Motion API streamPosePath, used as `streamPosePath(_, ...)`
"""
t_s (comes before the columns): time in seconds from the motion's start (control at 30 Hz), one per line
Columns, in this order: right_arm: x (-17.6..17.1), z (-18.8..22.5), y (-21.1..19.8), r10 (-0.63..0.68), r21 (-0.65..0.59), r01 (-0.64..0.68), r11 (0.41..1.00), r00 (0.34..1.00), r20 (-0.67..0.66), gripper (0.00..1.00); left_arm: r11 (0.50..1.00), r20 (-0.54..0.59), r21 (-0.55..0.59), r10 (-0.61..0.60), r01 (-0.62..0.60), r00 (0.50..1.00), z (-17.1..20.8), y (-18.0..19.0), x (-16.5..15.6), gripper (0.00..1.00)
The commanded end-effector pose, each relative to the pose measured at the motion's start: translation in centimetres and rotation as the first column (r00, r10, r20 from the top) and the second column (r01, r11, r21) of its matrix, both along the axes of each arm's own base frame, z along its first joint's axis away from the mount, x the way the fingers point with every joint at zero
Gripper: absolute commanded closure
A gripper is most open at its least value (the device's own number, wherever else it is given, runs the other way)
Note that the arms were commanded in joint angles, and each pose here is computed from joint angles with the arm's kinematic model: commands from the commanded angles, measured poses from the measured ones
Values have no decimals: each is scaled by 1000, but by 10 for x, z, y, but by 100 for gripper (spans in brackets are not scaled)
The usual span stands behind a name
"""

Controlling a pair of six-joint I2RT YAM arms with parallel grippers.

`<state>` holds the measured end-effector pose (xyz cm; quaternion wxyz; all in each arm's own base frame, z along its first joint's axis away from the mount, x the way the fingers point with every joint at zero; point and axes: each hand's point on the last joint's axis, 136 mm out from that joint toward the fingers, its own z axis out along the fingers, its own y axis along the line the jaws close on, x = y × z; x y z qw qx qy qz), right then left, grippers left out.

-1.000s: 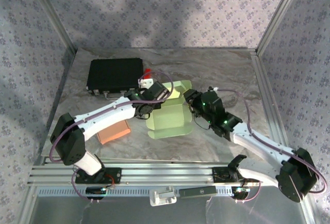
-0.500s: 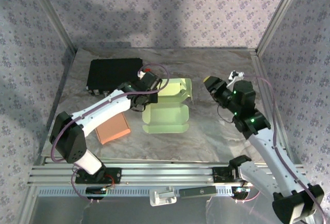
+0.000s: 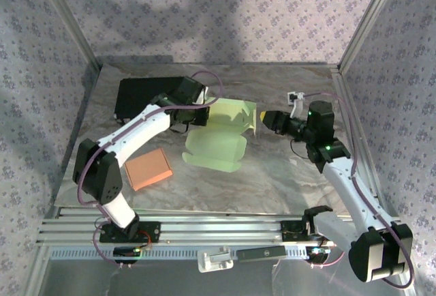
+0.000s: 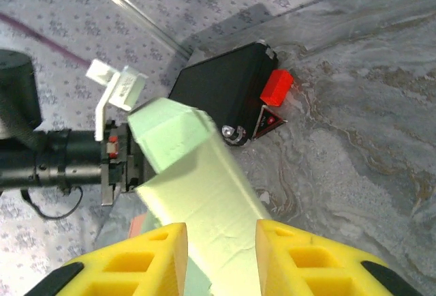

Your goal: Fold the paper box

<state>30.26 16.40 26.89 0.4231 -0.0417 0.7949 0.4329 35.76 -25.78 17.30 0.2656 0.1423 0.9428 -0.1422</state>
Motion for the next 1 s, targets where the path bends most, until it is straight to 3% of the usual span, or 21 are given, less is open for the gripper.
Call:
streamPosePath(0.0,3,3,4,56,-65,-52,997,996,75,67,997,34,-43,-70,71,997,14,-13,13,100)
streamPosePath(0.37,22,-15,6,77,-95,-72,993,996,50,67,988,16,-85,-130,131,991,10,-22,32,100)
streamPosePath(0.97,23,-5,29,214,-80,-210,974,975,56,66,978,-13,-126,-168,165,986,6,-25,27,100)
